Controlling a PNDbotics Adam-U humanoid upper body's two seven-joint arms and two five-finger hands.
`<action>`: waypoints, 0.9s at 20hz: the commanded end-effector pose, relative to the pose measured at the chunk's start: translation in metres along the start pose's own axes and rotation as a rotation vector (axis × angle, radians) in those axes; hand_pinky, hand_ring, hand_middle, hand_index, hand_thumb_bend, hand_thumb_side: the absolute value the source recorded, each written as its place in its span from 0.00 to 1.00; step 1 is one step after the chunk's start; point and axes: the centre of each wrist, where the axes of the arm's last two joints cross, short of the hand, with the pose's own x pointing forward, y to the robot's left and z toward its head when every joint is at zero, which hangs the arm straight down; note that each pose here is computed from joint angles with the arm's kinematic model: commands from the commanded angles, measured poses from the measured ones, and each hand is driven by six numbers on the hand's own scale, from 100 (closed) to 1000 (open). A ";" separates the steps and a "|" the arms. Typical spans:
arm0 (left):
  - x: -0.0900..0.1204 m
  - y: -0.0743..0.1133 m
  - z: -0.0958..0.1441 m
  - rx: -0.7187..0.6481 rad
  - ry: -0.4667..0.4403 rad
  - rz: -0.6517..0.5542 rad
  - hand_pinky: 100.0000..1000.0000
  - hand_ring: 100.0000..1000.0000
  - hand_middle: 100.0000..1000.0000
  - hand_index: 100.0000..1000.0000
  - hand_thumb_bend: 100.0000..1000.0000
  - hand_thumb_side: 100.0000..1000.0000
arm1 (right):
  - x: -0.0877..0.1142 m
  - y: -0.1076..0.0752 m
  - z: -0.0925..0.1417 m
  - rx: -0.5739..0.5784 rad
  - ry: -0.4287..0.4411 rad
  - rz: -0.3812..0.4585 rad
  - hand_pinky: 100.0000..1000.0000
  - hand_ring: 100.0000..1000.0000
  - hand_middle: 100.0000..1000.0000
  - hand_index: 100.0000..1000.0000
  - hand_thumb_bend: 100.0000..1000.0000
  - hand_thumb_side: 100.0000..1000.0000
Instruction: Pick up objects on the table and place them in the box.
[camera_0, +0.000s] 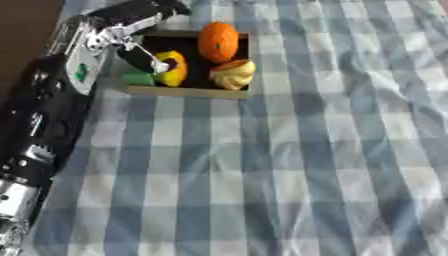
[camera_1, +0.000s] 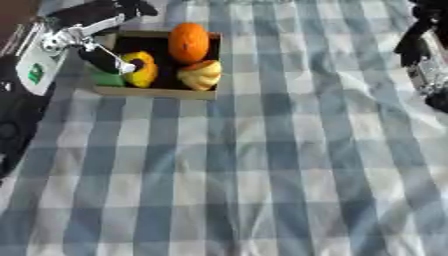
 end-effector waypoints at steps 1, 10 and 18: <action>0.008 0.036 0.009 0.133 -0.064 -0.006 0.96 1.00 0.91 1.00 0.06 0.00 | 0.006 -0.006 -0.002 -0.002 -0.019 0.023 1.00 1.00 0.40 0.90 0.00 0.41; 0.053 0.114 0.059 0.557 -0.309 0.301 0.80 0.89 0.79 0.89 0.00 0.44 | 0.005 -0.007 0.000 -0.009 -0.006 0.020 1.00 1.00 0.40 0.90 0.00 0.41; 0.063 0.121 0.124 0.754 -0.380 0.413 0.76 0.84 0.74 0.86 0.00 0.52 | 0.006 -0.011 0.000 -0.031 -0.025 0.024 1.00 1.00 0.41 0.90 0.00 0.41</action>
